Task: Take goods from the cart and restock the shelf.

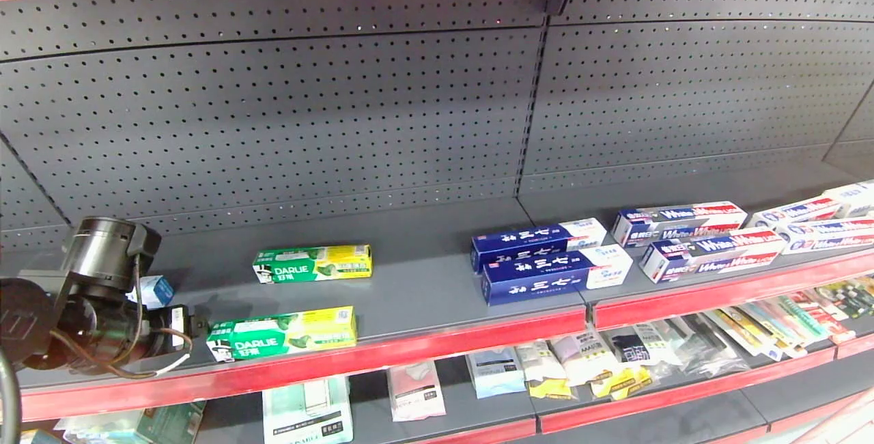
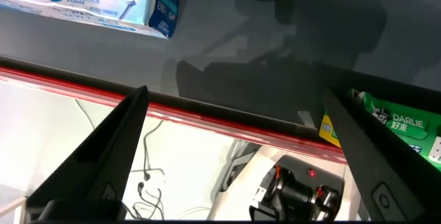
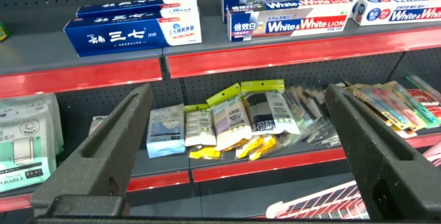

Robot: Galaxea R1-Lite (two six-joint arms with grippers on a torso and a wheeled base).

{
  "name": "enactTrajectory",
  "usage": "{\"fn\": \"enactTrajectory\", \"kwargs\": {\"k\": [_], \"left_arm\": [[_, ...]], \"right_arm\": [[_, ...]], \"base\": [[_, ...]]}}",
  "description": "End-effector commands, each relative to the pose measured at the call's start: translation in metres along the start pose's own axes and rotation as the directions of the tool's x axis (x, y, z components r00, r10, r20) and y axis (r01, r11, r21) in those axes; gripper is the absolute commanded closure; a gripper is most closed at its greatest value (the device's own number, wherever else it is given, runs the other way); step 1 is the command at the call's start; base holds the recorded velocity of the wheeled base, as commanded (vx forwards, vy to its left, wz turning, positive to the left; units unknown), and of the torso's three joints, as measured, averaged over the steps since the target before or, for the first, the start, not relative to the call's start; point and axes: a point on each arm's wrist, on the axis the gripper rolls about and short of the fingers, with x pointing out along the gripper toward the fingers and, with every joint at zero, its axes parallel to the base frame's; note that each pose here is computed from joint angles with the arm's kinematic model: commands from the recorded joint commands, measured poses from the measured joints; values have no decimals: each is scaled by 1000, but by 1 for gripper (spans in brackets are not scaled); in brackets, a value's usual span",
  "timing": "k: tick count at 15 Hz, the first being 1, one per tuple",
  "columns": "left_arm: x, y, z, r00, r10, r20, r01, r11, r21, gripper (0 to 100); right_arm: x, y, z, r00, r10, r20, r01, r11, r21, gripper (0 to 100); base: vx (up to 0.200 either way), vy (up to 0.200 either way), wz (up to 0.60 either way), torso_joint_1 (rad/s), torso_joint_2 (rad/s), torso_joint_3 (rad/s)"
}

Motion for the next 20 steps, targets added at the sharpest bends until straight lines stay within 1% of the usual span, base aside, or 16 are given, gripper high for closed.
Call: {"fn": "enactTrajectory", "kwargs": {"k": [1,6,15,20], "left_arm": [[-1,0,0,1000,-1,3,1,1000,0,0],[0,-2,0,1000,-4,1,4,1000,6,0],[1,-2,0,1000,-10,-2,10,1000,6,0],[0,-8,-1,1000,-25,0,25,999,24,0]], "right_arm": [[0,0,0,1000,1,-2,-1,1000,0,0],[0,0,0,1000,1,-2,-1,1000,0,0],[0,0,0,1000,1,-2,-1,1000,0,0],[0,0,0,1000,1,-2,-1,1000,0,0]], "base": [[0,0,0,0,0,0],[0,0,0,0,0,0],[0,0,0,0,0,0],[0,0,0,0,0,0]]}}
